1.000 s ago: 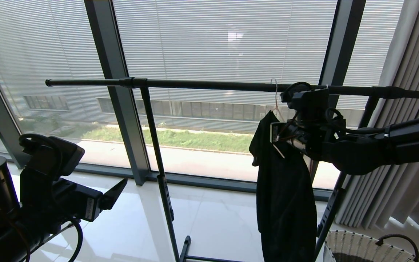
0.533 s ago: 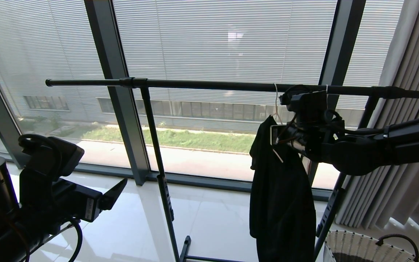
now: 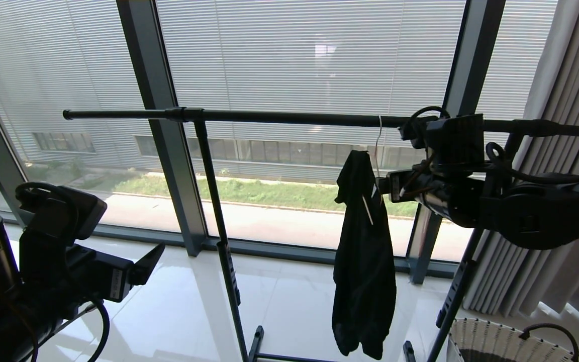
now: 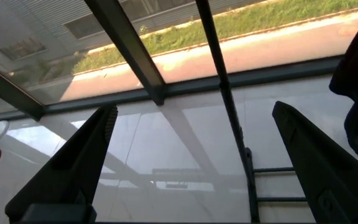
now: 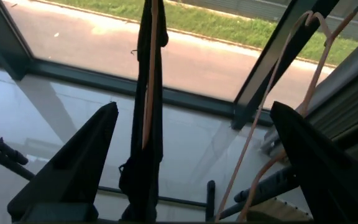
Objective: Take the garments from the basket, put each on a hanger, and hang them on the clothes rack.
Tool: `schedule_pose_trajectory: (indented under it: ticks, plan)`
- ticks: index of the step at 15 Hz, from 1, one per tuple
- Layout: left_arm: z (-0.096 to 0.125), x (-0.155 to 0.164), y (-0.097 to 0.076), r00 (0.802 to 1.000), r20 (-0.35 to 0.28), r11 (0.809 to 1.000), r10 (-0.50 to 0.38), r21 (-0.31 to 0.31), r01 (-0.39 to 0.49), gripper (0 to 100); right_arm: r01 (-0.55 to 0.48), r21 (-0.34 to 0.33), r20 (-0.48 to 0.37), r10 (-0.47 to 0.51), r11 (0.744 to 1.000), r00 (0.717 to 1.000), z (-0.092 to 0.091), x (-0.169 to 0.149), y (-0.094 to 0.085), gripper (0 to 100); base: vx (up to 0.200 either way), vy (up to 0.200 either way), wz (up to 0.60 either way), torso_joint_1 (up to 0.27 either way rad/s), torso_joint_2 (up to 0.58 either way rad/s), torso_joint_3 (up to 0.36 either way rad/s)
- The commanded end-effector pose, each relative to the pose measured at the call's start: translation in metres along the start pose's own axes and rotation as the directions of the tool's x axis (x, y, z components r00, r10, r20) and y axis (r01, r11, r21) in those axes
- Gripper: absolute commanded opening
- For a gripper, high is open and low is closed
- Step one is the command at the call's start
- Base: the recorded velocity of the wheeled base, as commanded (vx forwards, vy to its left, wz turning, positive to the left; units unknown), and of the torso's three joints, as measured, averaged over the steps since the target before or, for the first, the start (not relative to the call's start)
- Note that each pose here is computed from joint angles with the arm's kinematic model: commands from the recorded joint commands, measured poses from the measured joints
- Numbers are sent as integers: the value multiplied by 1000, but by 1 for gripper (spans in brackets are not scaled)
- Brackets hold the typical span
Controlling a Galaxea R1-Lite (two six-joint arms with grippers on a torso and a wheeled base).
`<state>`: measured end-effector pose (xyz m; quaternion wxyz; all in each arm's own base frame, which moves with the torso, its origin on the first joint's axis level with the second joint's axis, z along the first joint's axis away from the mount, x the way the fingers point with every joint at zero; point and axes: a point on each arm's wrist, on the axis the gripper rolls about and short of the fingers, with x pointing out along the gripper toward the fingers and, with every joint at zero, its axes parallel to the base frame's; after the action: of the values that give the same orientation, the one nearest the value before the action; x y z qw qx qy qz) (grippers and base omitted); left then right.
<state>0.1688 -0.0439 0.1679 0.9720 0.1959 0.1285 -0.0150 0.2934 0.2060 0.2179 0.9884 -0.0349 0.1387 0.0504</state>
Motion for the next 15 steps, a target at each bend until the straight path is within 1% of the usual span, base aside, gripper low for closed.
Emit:
schedule_pose_trajectory:
  ticks: [1, 2, 3, 5, 7, 9, 13, 15]
  plan:
    - [-2, 2, 10, 997, -24, 997, 70, -16, -71, 100, 33, -51, 42, -31, 998, 999, 11, -37, -35, 100, 0, 0, 0, 0, 0, 0]
    - [-3, 3, 13, 996, -31, 996, 88, -21, -89, 100, 41, -66, 47, -38, 997, 998, 12, -43, -41, 100, 0, 0, 0, 0, 0, 0]
    - [-3, 4, 20, 991, -27, 991, 129, -36, -130, 100, 62, -99, 53, -57, 993, 997, 12, -52, -53, 100, 0, 0, 0, 0, 0, 0]
    - [-4, 5, 27, 984, -19, 983, 174, -50, -175, 100, 112, -152, 61, -104, 982, 993, 12, -58, -68, 100, 0, 0, 0, 0, 0, 0]
    - [-4, 5, 30, 982, -23, 980, 189, -54, -190, 100, 131, -151, 93, -117, 980, 989, 14, -59, -74, 100, -200, 0, 0, 5, 0, 2]
    - [-3, 3, 30, 981, -15, 980, 192, -57, -192, 100, 138, -149, 106, -123, 979, 987, 15, -59, -76, 100, -200, 0, 0, 10, 0, -2]
    - [-2, -2, 32, 980, 3, 978, 199, -62, -198, 100, 151, -143, 108, -137, 978, 985, 16, -59, -80, 100, -200, 0, 0, -2, 1, 4]
    - [-1, -4, 32, 979, 7, 977, 202, -64, -201, 100, 176, -151, 99, -162, 973, 982, 12, -60, -88, 100, -200, 0, 0, 0, 2, 5]
